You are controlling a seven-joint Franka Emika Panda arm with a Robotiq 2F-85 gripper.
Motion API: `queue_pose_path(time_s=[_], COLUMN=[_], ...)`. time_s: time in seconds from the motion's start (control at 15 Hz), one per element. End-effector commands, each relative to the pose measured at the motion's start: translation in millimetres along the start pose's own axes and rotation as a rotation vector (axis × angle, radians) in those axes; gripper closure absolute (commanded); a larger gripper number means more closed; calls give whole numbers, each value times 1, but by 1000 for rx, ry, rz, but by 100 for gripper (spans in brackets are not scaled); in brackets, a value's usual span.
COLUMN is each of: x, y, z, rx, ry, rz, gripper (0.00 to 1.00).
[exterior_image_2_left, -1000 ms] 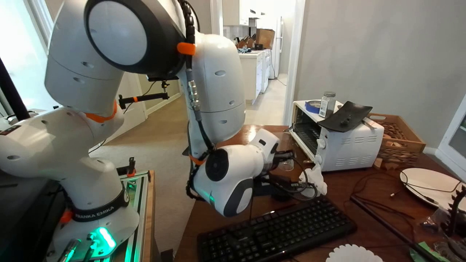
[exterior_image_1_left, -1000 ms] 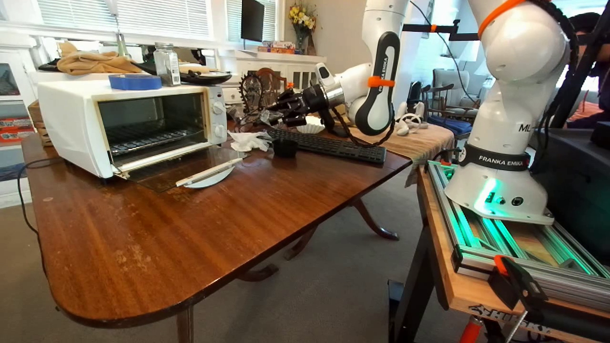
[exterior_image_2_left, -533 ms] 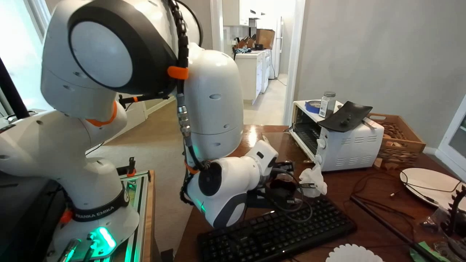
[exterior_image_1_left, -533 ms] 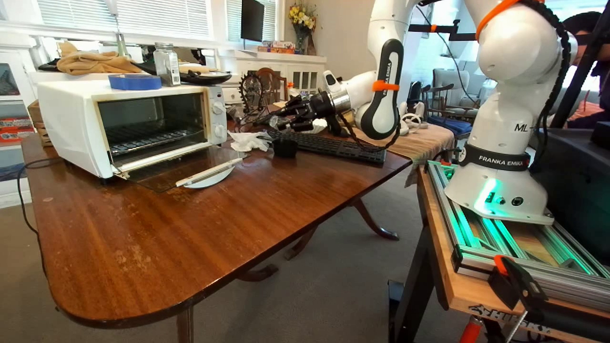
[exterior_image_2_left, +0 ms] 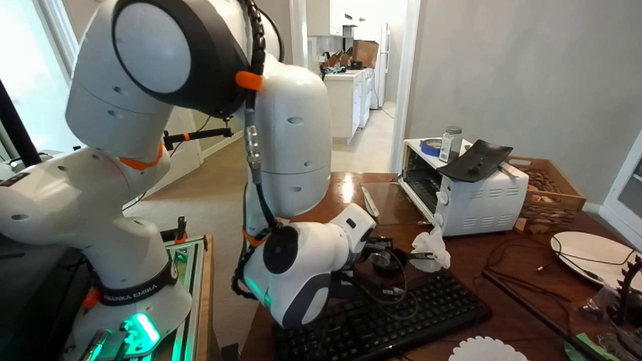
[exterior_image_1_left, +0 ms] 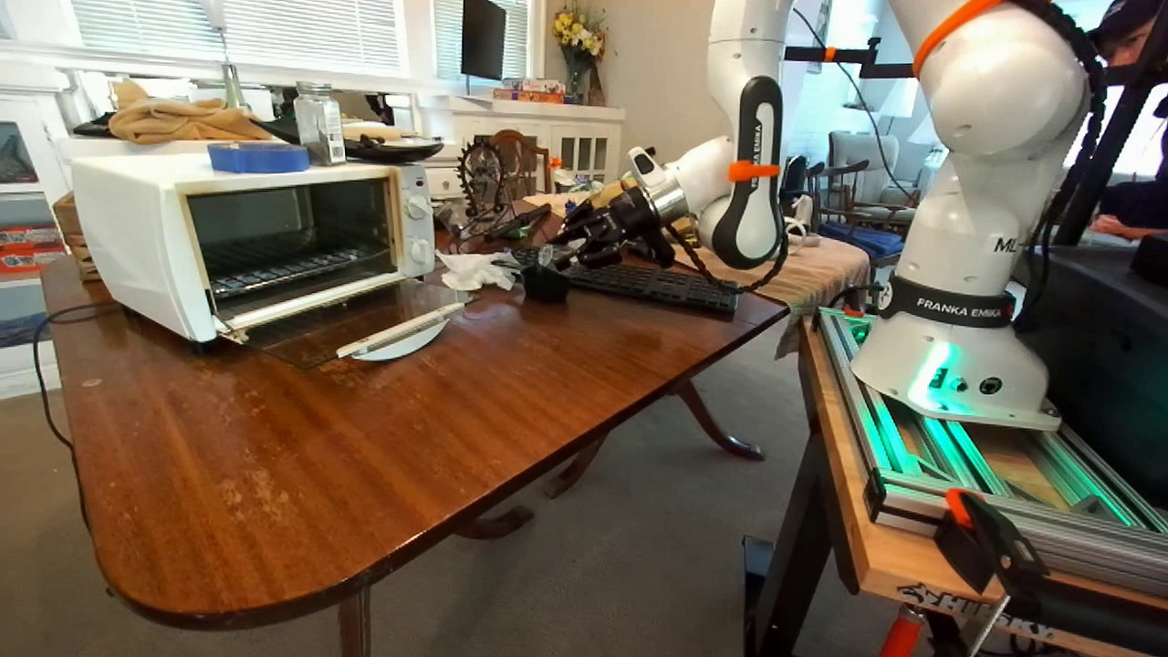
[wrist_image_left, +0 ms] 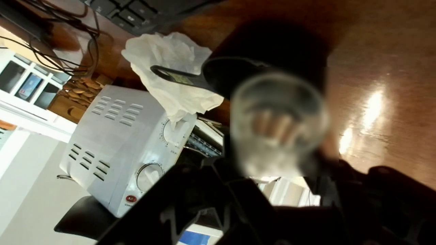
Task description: Pour the contents in the cup into the black item
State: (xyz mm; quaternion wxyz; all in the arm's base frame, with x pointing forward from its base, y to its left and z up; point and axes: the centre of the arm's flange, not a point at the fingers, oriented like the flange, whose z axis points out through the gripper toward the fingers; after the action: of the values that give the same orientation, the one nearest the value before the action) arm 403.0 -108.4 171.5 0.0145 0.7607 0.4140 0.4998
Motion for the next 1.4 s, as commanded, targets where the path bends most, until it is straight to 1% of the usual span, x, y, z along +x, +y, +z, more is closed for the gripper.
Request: queue_pose_path(time_s=[0.0, 0.07, 0.13, 0.2, 0.27, 0.33, 0.47, 0.67, 0.87, 1.0, 1.13, 1.33], x=[39, 55, 70, 94, 108, 122, 149, 179, 198, 207, 208, 193], y=[5, 8, 12, 17, 20, 23, 24, 16, 5, -10, -29, -51], z=[-39, -50, -55, -59, -62, -65, -68, -76, -75, -68, -58, -38], rx=[48, 37, 32, 21, 15, 27, 93, 175, 251, 277, 294, 327], ry=[-55, -69, -87, -102, -120, -154, -243, -363, -498, -599, -693, -831], rz=[-24, -49, -68, -95, -124, -151, -192, -237, -282, -312, -335, -355], gripper=[77, 77, 77, 77, 77, 77, 77, 77, 77, 77, 77, 77])
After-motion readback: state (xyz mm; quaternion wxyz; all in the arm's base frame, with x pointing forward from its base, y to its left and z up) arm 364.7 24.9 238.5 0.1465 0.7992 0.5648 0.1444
